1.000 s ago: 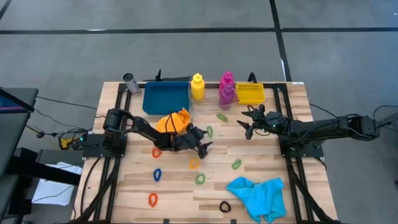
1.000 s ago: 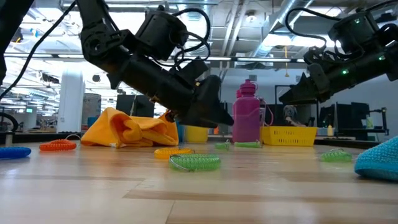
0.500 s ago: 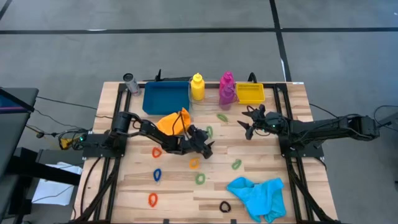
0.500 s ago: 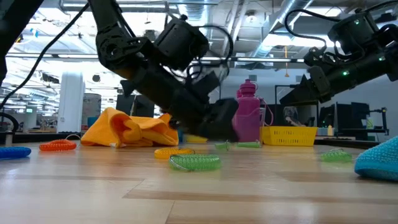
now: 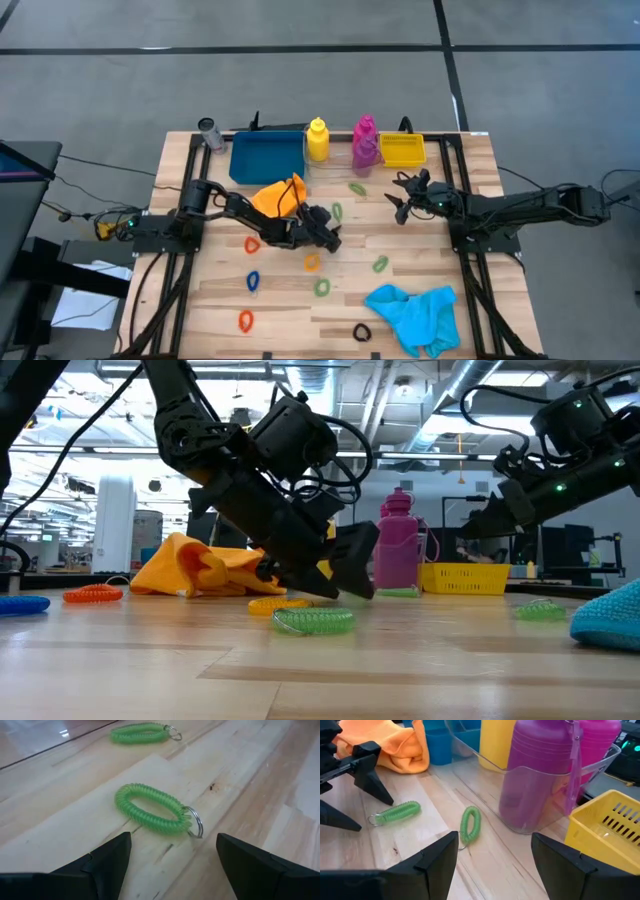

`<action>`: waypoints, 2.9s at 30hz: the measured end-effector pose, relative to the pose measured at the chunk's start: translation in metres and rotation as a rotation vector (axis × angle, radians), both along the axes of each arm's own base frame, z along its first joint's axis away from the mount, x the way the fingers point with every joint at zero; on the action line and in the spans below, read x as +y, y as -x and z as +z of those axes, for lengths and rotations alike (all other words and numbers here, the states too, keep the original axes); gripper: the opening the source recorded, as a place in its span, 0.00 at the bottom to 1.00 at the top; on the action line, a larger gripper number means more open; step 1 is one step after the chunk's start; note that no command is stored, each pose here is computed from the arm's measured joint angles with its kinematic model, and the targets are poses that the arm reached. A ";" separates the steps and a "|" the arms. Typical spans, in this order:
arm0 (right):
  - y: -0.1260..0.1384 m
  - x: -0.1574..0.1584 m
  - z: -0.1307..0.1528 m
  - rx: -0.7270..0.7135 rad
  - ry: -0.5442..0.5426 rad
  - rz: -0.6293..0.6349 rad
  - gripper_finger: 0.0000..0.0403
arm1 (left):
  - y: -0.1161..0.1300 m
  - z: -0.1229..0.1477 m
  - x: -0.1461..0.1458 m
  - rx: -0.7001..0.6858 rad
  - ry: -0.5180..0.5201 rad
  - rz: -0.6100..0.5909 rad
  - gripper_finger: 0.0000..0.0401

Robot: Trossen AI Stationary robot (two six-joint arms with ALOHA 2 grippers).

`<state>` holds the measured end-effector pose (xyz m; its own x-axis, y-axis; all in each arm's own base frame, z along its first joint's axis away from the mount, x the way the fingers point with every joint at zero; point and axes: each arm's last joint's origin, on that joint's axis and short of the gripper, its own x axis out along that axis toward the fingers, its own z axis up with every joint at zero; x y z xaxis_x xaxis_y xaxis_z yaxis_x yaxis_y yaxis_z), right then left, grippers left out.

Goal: Pick & Place Sports Items
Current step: Put the green spring keychain into the yellow bin

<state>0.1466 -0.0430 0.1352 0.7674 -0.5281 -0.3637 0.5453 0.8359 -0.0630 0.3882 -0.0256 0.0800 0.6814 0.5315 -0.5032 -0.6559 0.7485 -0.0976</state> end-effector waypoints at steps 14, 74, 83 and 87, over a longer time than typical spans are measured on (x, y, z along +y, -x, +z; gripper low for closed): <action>0.000 0.000 0.000 0.000 0.000 0.000 0.61 | 0.001 0.000 0.009 -0.037 0.055 0.077 0.72; -0.012 0.016 0.038 -0.431 -0.121 0.593 0.61 | 0.003 0.127 0.009 -0.111 -0.469 -0.528 0.00; -0.015 0.016 0.046 -0.478 -0.164 0.613 0.61 | 0.001 0.131 0.011 -0.186 -0.477 -0.685 0.00; -0.018 0.016 0.052 -0.500 -0.224 0.619 0.61 | -0.001 0.127 0.010 -0.163 -0.563 -0.737 0.00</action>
<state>0.1644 -0.0265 0.1872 0.9948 0.0876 0.0516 -0.0983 0.9581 0.2690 0.3894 -0.0160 0.2070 0.9822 0.0740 -0.1723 -0.0080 0.9345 0.3558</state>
